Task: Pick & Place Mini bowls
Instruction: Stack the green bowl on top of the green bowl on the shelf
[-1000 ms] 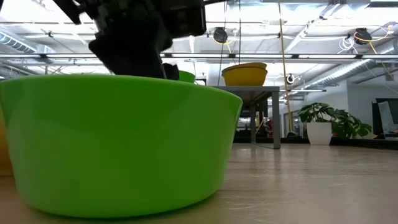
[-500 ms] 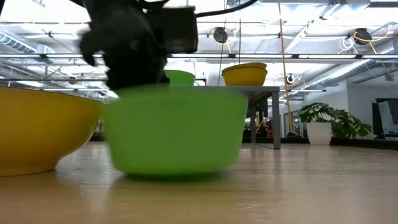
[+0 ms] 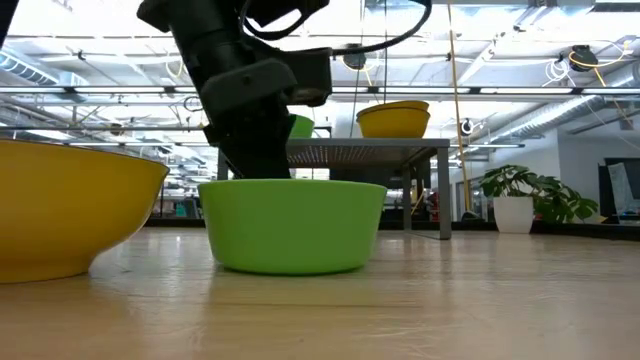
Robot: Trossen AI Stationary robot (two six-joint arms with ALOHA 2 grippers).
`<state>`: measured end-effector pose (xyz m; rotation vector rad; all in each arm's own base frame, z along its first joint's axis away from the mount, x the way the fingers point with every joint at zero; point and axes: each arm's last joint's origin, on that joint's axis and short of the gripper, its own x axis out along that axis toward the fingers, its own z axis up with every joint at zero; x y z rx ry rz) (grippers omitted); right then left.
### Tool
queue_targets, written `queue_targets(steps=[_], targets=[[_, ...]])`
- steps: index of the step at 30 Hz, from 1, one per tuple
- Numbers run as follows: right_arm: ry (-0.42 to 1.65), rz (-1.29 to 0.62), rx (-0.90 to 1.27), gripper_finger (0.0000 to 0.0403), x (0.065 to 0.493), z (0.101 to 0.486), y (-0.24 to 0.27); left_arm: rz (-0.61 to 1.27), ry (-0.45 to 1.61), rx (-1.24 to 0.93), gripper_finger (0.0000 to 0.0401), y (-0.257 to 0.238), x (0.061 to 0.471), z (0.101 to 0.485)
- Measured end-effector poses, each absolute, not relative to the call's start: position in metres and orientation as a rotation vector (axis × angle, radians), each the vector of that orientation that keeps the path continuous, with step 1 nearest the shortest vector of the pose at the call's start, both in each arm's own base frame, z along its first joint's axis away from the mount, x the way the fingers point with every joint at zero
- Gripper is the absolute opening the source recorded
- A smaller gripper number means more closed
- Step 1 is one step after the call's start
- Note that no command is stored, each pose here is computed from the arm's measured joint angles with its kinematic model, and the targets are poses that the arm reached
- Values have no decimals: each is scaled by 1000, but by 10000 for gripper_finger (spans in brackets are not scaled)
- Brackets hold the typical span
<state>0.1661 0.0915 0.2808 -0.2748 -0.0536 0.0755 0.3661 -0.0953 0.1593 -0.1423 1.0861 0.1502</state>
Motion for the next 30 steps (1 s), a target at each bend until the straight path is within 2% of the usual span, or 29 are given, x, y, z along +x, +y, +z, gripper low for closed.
queue_targets(steps=[4,8,10,15,19,23,30], targets=[[-52,75,-263,91,166,281,92,117,1095,-160,134,-96,366,161],[-51,74,-249,91,166,281,92,73,1103,-179,42,-97,364,165],[-51,73,-249,91,166,281,92,58,1106,-197,13,-97,362,170],[-49,71,-250,91,167,281,92,78,1076,-227,7,-94,355,190],[-44,67,-253,91,168,280,92,85,1033,-230,8,-90,342,221],[-39,63,-256,91,168,279,91,126,938,-270,5,-80,330,276],[-36,47,-247,91,169,279,89,248,723,-255,5,-37,299,398]])
